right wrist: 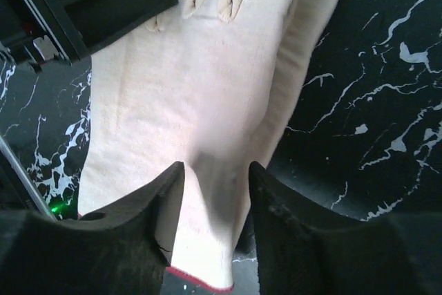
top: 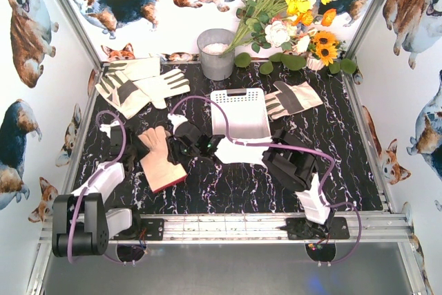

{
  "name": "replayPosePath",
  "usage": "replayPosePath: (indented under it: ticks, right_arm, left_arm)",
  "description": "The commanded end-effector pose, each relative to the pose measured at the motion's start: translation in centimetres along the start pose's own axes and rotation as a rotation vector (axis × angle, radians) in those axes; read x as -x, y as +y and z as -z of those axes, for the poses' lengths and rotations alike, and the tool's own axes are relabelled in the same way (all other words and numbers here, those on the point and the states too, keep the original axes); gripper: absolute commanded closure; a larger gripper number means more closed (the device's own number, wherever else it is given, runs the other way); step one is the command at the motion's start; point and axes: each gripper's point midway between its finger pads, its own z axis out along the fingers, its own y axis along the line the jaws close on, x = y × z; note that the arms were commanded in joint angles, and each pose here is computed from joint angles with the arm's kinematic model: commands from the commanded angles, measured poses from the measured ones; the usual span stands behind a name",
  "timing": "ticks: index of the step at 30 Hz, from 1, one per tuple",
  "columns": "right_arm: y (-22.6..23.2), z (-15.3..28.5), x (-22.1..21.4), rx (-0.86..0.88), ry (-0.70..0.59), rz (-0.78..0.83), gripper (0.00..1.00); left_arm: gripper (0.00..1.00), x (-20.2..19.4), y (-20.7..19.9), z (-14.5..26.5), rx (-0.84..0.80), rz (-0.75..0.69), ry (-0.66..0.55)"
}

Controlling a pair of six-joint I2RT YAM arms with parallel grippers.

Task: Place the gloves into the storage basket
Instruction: Pair the glove with the glove.

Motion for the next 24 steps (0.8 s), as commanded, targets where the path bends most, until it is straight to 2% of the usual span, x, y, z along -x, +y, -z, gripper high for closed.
replayPosePath:
  ticks: [1, 3, 7, 12, 17, 24]
  right_arm:
    - [2.0, 3.5, 5.3, 0.021, -0.121, 0.035, 0.49]
    - [2.0, 4.4, 5.8, 0.011, -0.14, 0.044, 0.4]
    - [1.8, 5.9, 6.4, -0.011, -0.161, 0.06, 0.29]
    - [1.8, 6.8, 6.5, -0.009, -0.157, 0.071, 0.23]
    - [1.0, 6.4, 6.2, -0.012, -0.128, 0.096, 0.17]
    - [-0.8, 5.2, 5.8, 0.0, -0.097, 0.057, 0.16]
  left_arm:
    - [0.56, 1.9, 2.5, 0.8, 0.12, -0.023, -0.079]
    - [0.48, 2.3, 2.5, 1.2, 0.127, -0.027, -0.093]
    - [0.32, 2.8, 2.5, 2.0, 0.134, -0.022, -0.11]
    - [0.28, 2.4, 3.1, 2.4, 0.157, -0.002, -0.105]
    - [0.36, 1.7, 3.1, 2.3, 0.136, 0.014, -0.09]
    - [0.61, 1.3, 2.9, 1.6, 0.108, 0.014, -0.076]
